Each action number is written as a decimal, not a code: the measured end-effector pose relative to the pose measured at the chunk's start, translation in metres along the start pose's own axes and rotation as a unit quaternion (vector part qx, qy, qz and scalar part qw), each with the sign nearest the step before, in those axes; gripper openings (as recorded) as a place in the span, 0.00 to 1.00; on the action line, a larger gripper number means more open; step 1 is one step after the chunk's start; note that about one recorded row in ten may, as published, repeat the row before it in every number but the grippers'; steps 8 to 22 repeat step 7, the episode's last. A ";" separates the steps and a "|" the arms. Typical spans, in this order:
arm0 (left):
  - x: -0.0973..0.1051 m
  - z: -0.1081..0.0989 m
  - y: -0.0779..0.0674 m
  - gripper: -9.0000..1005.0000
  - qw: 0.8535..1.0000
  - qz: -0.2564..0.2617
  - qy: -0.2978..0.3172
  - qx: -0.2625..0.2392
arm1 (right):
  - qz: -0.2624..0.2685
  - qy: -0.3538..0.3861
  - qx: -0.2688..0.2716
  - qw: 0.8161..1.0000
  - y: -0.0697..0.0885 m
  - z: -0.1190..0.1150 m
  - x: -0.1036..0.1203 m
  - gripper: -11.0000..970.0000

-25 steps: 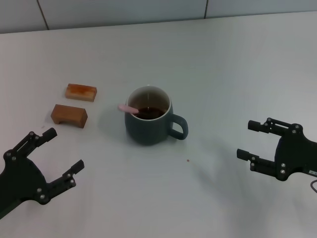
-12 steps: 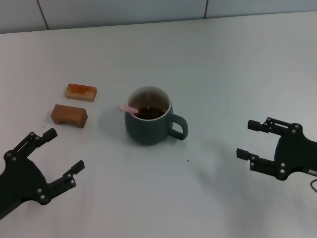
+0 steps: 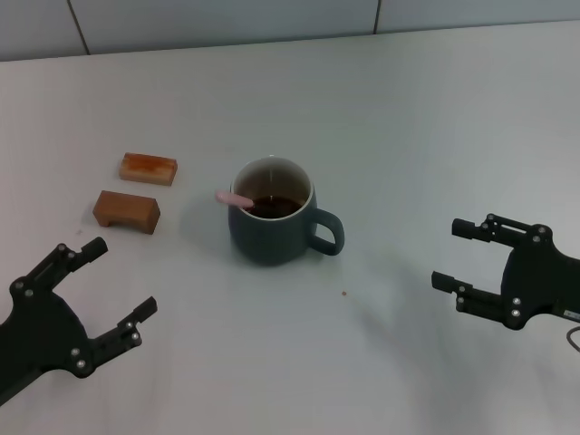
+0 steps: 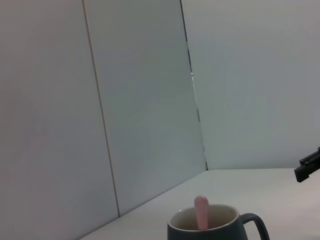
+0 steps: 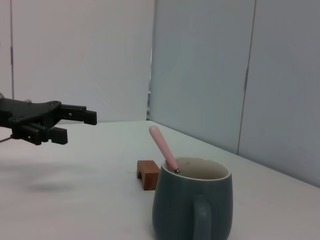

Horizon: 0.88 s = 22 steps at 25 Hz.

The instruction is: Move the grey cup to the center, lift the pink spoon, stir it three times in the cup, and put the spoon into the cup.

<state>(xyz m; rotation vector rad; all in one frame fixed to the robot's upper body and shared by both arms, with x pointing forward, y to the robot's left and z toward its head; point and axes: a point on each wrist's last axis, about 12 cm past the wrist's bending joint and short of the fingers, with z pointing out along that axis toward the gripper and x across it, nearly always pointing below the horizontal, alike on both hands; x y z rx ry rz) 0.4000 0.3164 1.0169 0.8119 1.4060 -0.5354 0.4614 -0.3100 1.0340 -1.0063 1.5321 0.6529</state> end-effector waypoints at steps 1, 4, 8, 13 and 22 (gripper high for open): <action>0.000 0.000 0.000 0.86 1.000 0.000 0.000 0.001 | -0.006 0.000 0.000 1.000 0.000 0.000 0.000 0.71; 0.001 0.000 -0.002 0.86 1.000 0.002 0.002 0.007 | -0.015 -0.002 -0.001 1.000 0.003 0.000 0.001 0.71; 0.002 0.001 -0.004 0.86 1.000 0.009 0.006 0.016 | -0.018 -0.002 -0.006 1.000 0.005 0.002 0.002 0.71; 0.002 0.001 -0.004 0.86 1.000 0.009 0.006 0.016 | -0.018 -0.002 -0.006 1.000 0.005 0.002 0.002 0.71; 0.002 0.001 -0.004 0.86 1.000 0.009 0.006 0.016 | -0.018 -0.002 -0.006 1.000 0.005 0.002 0.002 0.71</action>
